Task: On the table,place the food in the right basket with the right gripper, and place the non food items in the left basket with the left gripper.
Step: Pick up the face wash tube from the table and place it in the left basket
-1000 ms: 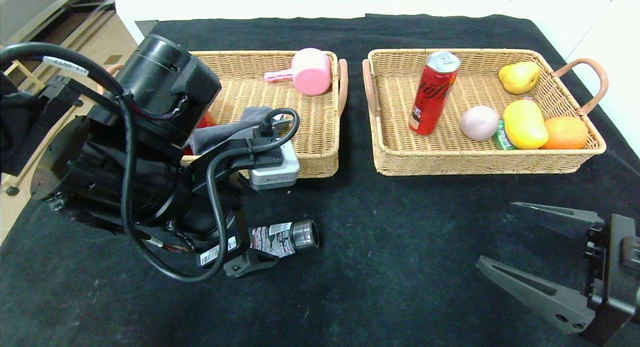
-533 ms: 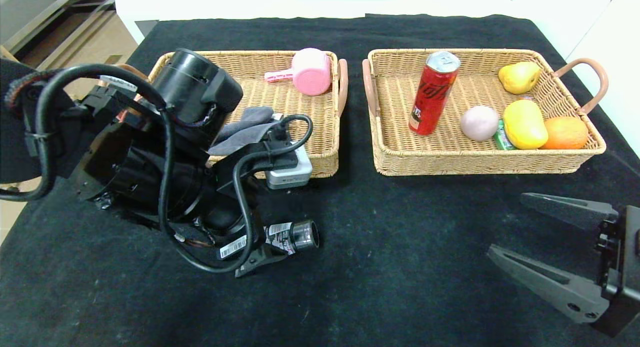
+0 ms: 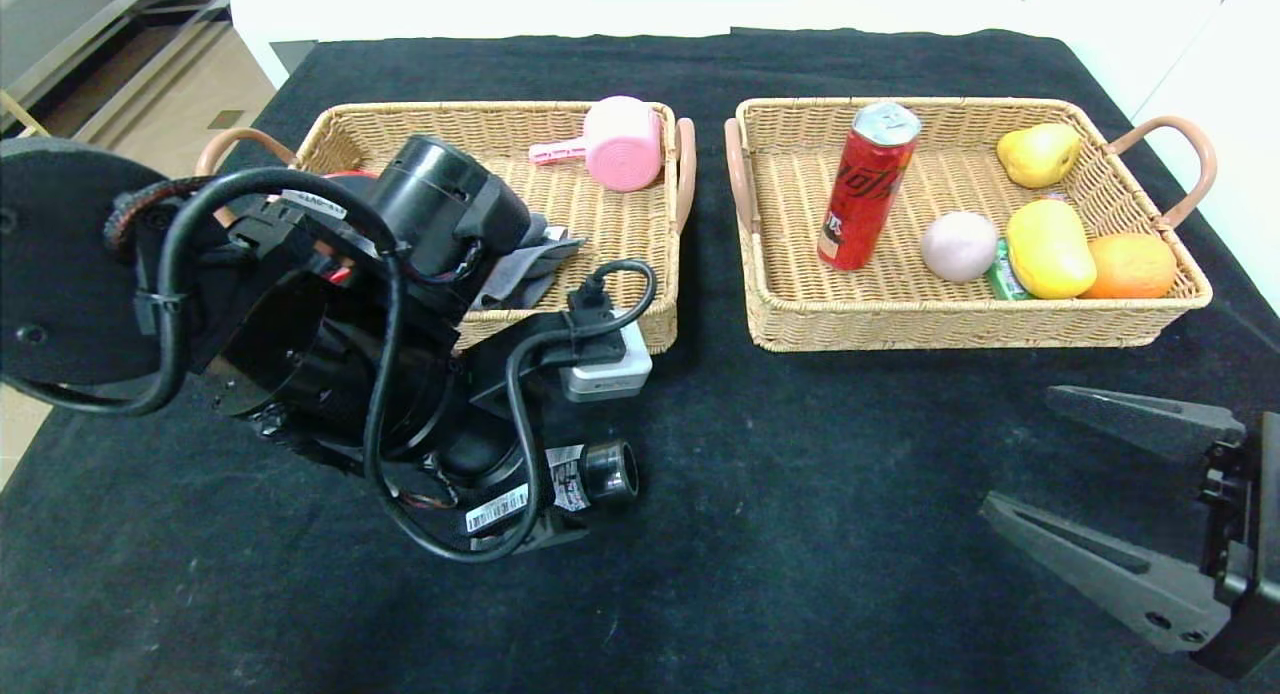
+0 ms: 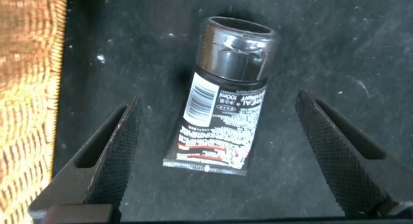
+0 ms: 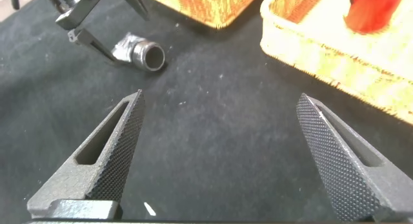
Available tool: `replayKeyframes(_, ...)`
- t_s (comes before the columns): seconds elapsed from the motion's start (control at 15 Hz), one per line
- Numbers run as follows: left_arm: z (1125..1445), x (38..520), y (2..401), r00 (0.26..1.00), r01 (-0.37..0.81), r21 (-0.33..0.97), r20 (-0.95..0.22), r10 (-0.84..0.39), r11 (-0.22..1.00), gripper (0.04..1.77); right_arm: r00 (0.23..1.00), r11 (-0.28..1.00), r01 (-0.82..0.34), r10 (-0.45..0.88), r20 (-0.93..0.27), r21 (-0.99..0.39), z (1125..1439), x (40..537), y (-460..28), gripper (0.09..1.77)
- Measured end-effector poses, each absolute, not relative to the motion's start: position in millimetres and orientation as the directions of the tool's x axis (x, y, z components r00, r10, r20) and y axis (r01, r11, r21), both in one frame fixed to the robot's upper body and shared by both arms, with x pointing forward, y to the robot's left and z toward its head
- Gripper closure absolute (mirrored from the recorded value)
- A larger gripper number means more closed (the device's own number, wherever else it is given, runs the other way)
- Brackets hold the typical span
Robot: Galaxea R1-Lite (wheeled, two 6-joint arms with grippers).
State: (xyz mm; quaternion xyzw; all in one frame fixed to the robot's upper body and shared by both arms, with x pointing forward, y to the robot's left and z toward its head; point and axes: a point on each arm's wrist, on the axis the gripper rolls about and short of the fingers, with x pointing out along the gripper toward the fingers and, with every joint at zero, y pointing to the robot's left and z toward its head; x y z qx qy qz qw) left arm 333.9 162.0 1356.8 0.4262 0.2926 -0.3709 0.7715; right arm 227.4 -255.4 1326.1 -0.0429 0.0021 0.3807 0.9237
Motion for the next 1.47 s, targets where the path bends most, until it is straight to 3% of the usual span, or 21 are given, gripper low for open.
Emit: replayKeyframes(1.47, 1336, 350, 151, 0.535, 0.828, 0.429, -0.796, -0.281, 0.361, 0.09, 0.708, 0.704, -0.706, 0.703, -0.066, -0.074, 1321, 229, -254, 0.15)
